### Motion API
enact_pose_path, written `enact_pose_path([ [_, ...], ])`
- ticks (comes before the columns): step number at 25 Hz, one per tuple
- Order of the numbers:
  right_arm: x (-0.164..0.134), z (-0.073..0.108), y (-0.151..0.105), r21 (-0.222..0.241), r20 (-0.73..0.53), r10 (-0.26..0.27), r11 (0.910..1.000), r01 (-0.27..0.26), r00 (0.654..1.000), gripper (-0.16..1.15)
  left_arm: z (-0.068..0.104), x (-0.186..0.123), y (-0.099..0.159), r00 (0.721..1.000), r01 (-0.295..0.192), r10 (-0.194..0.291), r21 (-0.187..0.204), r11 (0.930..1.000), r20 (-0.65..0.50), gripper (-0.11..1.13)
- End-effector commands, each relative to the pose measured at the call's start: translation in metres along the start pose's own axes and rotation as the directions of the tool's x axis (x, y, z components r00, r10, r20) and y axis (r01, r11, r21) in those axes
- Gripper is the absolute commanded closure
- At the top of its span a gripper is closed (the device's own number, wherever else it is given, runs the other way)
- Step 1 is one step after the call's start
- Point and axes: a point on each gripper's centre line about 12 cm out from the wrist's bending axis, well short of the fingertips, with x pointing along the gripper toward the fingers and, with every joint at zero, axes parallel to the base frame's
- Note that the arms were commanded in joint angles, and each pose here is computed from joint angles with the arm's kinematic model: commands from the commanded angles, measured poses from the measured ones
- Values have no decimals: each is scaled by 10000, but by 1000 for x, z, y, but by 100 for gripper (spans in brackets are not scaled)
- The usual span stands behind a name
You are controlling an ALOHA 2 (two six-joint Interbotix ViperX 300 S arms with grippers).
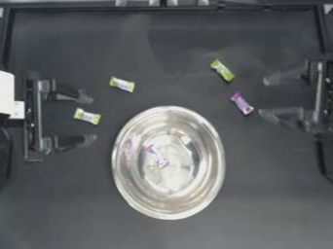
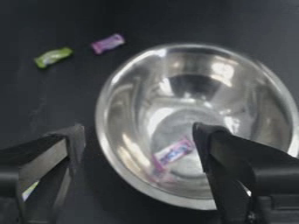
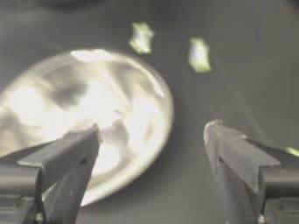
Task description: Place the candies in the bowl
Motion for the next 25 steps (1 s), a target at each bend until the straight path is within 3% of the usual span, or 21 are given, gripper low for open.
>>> enact_pose_path([
  [1, 15, 18, -12, 403, -1013, -522, 9976, 565, 9935, -1, 5, -5, -1, 9996, 78, -78, -18, 10000, 282, 0],
  [3, 23, 22, -26, 1020, -1396, -965, 9885, 1113, 9855, -1, 5, -8, -1, 9993, 76, -74, -74, 9999, 354, 0],
  [6, 35, 24, -38, 1329, -2021, -1318, 9780, 1605, 9705, -1, 3, -12, 0, 9990, 91, -84, -172, 9998, 440, 0],
  [9, 46, 23, -44, 1361, -2908, -1505, 9710, 1966, 9449, -1, 2, -16, 0, 9988, 82, -70, -255, 9996, 486, 0],
  [17, 65, 7, -60, 1036, -4778, -2479, 9367, 3343, 8428, -1, 0, -20, 1, 9985, 51, -29, -397, 9992, 546, 0],
  [25, 79, -12, -51, 1094, -5633, -2359, 9286, 3545, 7918, -1, -3, -19, 5, 9989, -104, 130, -573, 9983, 440, 0],
])
